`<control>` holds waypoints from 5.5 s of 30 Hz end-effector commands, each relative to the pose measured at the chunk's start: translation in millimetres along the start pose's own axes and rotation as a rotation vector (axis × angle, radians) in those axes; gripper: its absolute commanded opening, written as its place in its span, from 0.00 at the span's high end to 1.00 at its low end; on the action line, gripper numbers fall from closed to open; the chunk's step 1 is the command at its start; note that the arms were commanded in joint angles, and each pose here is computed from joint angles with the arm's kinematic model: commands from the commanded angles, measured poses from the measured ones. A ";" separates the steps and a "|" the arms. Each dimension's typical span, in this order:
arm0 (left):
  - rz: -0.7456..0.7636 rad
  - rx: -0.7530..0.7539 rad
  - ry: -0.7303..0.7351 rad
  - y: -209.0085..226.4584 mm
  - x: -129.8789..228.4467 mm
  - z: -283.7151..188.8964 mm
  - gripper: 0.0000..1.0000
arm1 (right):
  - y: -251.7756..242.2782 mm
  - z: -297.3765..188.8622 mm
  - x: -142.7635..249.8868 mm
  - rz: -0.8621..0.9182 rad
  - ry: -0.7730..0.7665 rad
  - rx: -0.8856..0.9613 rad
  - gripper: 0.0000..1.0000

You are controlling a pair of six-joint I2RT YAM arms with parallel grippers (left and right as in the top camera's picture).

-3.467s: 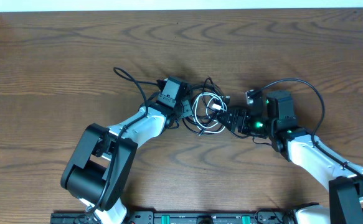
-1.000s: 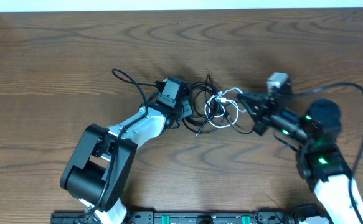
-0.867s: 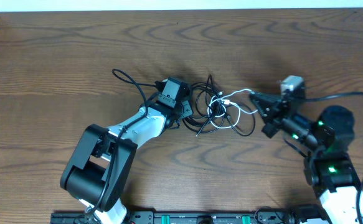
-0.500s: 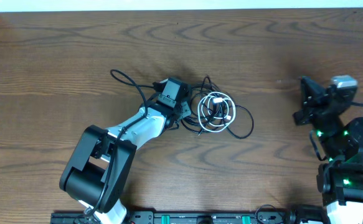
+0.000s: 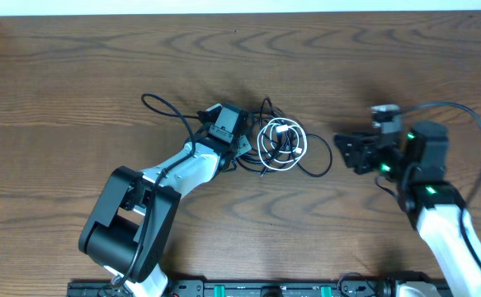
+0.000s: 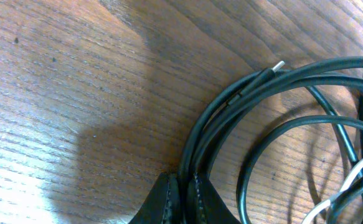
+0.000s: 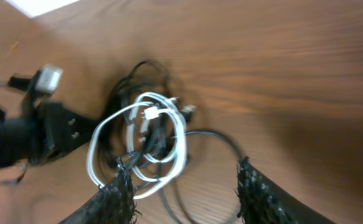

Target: Untangle cables

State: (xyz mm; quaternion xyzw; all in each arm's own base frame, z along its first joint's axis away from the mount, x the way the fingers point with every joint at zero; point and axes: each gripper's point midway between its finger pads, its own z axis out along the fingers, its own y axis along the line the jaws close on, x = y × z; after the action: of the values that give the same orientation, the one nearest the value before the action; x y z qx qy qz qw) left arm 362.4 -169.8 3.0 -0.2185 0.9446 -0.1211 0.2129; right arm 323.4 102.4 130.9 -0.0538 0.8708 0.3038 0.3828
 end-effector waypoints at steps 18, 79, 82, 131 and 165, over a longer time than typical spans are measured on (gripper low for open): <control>-0.008 -0.052 -0.001 15.1 3.4 1.8 0.92 | 19.1 108.3 79.7 0.219 0.236 -0.205 0.53; -0.008 -0.064 0.008 18.1 5.8 1.7 0.92 | -54.7 -56.9 -44.3 0.323 -0.195 0.082 0.60; -0.008 -0.064 0.008 18.0 5.7 1.7 0.92 | -20.7 -45.2 -39.5 0.285 -0.141 -0.040 0.62; -0.021 -0.069 0.010 19.2 6.5 1.6 0.92 | 37.6 130.5 48.7 0.452 0.078 0.029 0.99; -0.021 -0.069 0.010 20.4 7.4 2.2 0.93 | 171.3 -60.1 -152.9 -0.377 -0.211 -0.961 0.98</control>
State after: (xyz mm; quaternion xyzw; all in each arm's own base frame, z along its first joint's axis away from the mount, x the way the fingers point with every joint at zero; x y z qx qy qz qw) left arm 359.6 -164.7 2.0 -0.2313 0.9435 -0.1102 0.2103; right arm 342.7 195.9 327.6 -0.3025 0.5753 0.6142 0.4476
